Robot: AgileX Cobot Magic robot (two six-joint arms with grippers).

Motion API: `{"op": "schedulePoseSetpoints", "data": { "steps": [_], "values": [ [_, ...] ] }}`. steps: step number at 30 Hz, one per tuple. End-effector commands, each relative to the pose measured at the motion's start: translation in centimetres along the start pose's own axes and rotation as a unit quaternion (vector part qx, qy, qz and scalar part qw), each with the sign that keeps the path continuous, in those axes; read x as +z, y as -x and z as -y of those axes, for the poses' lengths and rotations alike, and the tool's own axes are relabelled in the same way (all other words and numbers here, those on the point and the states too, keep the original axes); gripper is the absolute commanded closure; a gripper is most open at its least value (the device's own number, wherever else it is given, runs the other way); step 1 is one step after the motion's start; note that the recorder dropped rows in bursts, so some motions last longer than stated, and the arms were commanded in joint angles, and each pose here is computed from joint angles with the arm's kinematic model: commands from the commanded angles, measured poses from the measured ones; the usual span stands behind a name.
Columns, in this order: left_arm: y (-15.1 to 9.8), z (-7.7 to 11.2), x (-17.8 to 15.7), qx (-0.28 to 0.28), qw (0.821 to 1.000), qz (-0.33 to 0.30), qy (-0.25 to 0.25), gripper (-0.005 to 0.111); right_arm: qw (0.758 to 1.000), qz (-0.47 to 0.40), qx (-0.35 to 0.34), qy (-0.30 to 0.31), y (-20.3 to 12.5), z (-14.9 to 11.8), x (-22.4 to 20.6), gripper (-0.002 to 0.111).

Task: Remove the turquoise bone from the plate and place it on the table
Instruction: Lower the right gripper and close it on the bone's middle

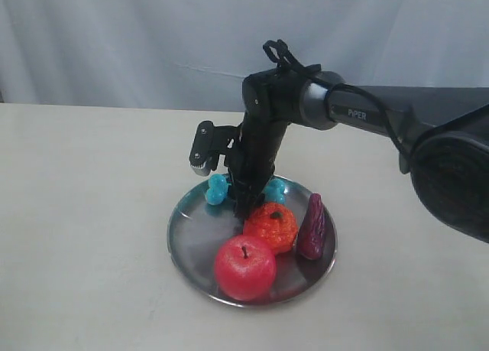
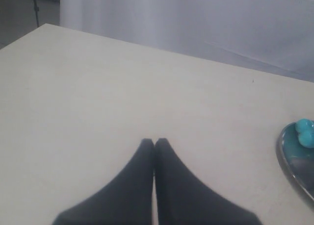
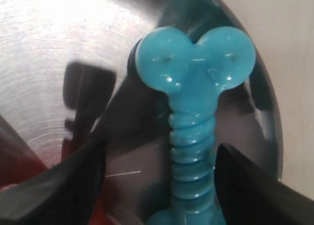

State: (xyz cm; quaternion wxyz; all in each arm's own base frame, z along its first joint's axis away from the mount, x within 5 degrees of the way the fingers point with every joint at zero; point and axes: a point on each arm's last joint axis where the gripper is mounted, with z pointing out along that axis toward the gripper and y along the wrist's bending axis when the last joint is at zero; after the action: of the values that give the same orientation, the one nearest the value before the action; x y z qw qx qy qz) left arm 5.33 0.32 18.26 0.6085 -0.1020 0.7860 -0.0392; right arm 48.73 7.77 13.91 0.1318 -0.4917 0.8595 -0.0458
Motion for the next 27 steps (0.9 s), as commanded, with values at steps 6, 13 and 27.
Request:
{"op": "schedulePoseSetpoints", "data": {
  "steps": [6, 13, 27],
  "values": [
    [0.0, 0.0, 0.0, -0.002, 1.0, 0.001, -0.003, 0.107, 1.0, 0.01, 0.002, -0.019, 0.1, 0.5, -0.1, 0.051],
    [0.0, 0.0, 0.0, -0.002, 1.0, 0.001, -0.003, 0.107, 1.0, 0.01, 0.002, -0.018, 0.1, 0.5, 0.0, 0.053],
    [0.0, 0.0, 0.0, -0.002, 1.0, 0.001, -0.003, 0.107, 1.0, 0.014, 0.004, -0.024, 0.2, 0.5, 1.0, 0.053]
  ]
}}
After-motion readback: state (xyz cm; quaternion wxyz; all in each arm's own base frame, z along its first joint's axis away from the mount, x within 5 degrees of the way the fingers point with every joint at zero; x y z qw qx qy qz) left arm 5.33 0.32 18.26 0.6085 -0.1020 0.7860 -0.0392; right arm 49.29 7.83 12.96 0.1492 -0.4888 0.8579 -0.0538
